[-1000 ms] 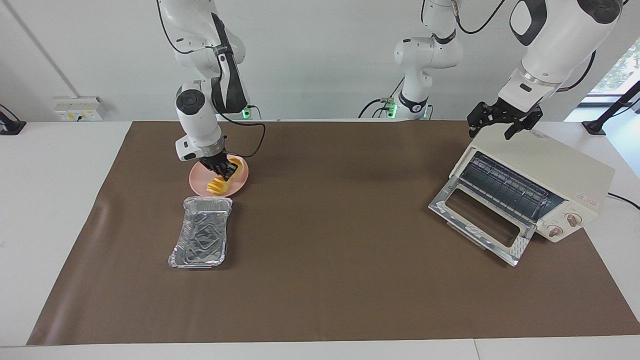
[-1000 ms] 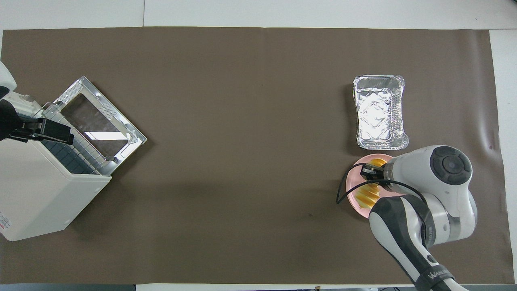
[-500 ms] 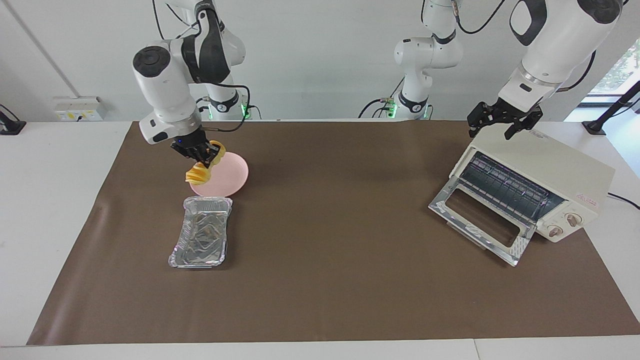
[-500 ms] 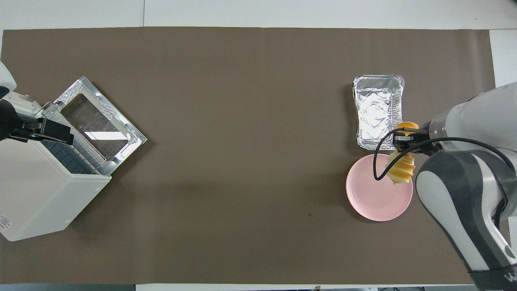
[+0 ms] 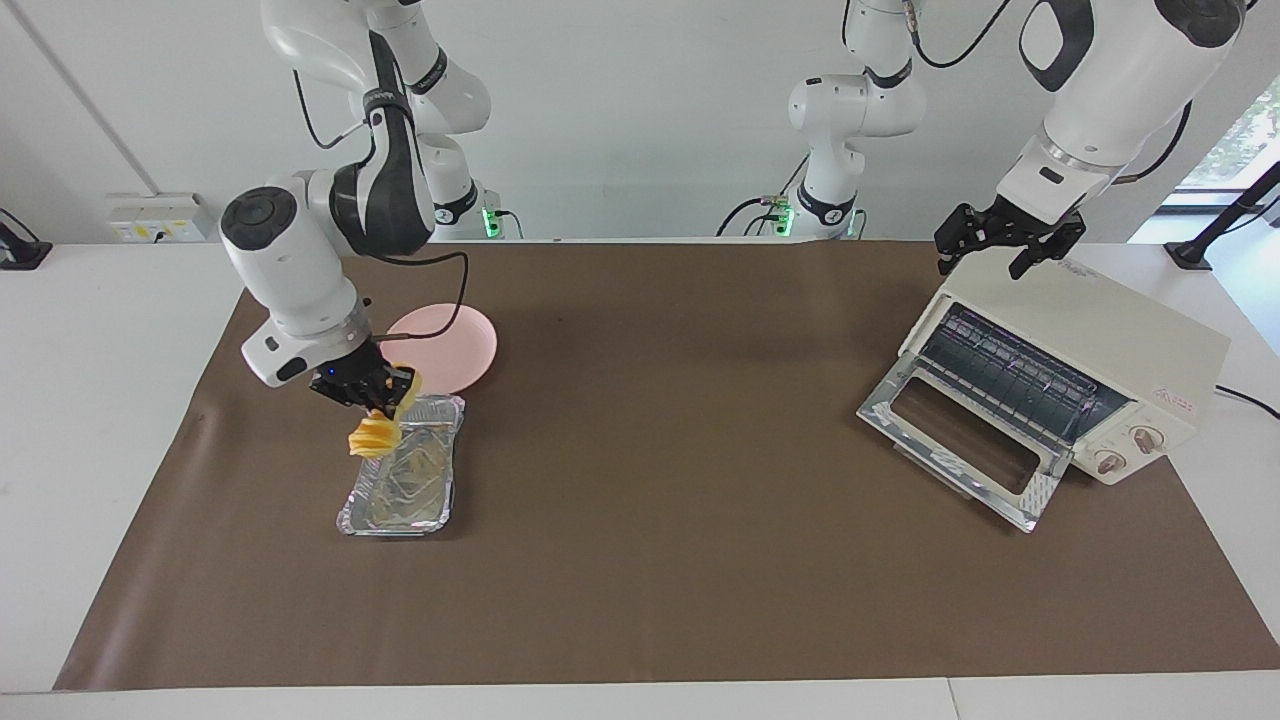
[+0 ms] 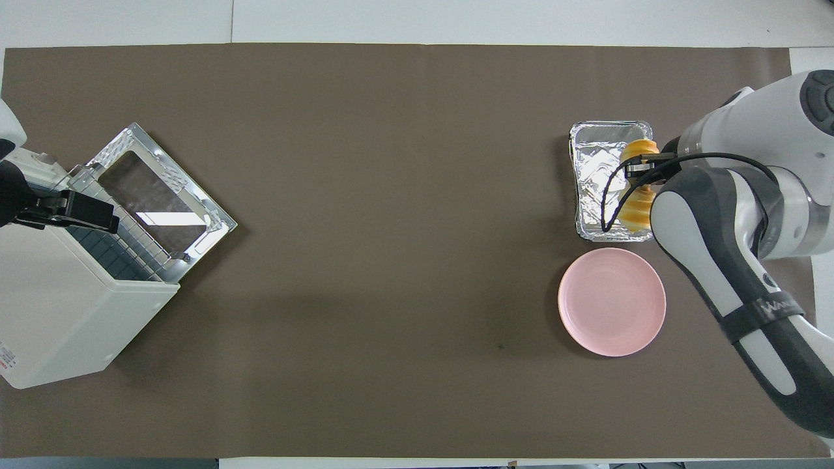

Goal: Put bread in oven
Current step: 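Lift the bread with the right gripper and lower it into the foil tray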

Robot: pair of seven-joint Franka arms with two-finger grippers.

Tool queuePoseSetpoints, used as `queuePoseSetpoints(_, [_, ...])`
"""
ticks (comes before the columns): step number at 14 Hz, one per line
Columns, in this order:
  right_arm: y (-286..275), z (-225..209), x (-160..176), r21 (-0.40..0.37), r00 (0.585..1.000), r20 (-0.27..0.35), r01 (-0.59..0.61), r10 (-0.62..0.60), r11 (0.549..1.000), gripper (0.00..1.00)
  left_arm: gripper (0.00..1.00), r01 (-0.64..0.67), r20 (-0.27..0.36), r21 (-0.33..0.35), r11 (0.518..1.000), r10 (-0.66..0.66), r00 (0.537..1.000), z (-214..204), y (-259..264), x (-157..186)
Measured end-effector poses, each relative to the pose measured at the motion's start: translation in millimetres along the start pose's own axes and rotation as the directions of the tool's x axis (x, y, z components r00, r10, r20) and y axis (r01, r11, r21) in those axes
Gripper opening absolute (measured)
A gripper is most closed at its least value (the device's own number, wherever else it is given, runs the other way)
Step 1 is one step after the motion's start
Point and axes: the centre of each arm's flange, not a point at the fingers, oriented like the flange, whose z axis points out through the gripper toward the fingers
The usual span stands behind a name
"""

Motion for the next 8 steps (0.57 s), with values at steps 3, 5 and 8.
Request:
queuePoseSetpoints(3, [-15.8, 28.1, 5.3, 0.006, 1.000, 0.002, 0.025, -0.025, 1.000, 0.11, 1.00, 0.000, 0.000, 0.000, 1.000, 0.000, 1.000, 0.0, 0.0, 0.0])
queuePoseSetpoints(5, [-16.6, 42.2, 3.6, 0.006, 1.000, 0.006, 0.026, -0.026, 1.000, 0.11, 1.00, 0.000, 0.000, 0.000, 1.000, 0.000, 1.000, 0.0, 0.0, 0.0])
queuePoseSetpoints(8, [-11.8, 64.0, -5.1, 0.006, 1.000, 0.006, 0.021, -0.021, 1.000, 0.10, 1.00, 0.000, 0.000, 0.000, 1.000, 0.000, 1.000, 0.0, 0.0, 0.0])
